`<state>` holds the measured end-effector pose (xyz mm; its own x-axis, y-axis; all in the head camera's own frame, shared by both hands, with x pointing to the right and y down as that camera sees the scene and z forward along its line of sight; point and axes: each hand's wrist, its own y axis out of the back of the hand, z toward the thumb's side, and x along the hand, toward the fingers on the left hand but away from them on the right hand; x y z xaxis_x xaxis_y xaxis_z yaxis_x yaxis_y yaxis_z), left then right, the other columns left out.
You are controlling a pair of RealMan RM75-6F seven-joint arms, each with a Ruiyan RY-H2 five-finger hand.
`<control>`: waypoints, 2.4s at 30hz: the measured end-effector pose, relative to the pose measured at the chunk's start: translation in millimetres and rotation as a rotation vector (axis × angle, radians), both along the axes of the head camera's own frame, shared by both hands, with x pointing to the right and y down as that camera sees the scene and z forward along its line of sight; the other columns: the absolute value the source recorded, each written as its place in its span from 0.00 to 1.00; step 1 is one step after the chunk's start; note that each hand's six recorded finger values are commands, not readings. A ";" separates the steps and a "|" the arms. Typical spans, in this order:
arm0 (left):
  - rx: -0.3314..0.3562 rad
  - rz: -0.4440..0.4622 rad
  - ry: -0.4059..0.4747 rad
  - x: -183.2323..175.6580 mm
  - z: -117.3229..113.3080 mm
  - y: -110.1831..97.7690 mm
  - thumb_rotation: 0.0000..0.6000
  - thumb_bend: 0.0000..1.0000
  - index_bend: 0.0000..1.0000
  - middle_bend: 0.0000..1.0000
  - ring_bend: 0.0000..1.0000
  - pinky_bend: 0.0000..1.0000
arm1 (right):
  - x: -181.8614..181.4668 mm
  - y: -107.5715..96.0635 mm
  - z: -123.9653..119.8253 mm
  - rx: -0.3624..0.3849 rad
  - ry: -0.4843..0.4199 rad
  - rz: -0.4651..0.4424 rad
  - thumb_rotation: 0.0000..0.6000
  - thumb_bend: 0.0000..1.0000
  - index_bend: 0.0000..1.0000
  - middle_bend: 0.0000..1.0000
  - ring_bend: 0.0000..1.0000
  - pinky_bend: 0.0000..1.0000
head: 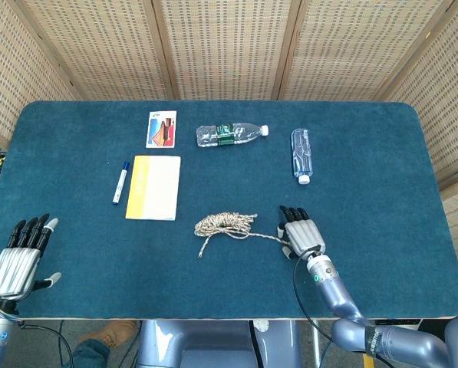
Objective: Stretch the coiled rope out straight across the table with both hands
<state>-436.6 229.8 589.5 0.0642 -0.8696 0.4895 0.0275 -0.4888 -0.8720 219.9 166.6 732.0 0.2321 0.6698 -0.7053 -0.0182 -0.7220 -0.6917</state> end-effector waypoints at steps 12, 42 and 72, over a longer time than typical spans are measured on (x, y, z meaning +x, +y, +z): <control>-0.002 0.000 -0.006 -0.2 1.5 0.1 1.00 0.00 0.00 0.00 0.00 0.00 | -3.7 1.6 5.6 0.002 -0.002 -0.017 1.00 0.42 0.50 0.00 0.00 0.00; 0.000 0.233 -0.025 46.6 22.3 -10.0 1.00 0.10 0.06 0.00 0.00 0.00 | -8.4 6.4 -6.4 0.104 -0.049 -0.095 1.00 0.43 0.59 0.00 0.00 0.00; 0.095 0.971 0.093 224.3 106.6 -46.8 1.00 0.19 0.43 0.00 0.00 0.00 | -1.6 4.3 -15.3 0.135 -0.066 -0.109 1.00 0.43 0.62 0.00 0.00 0.00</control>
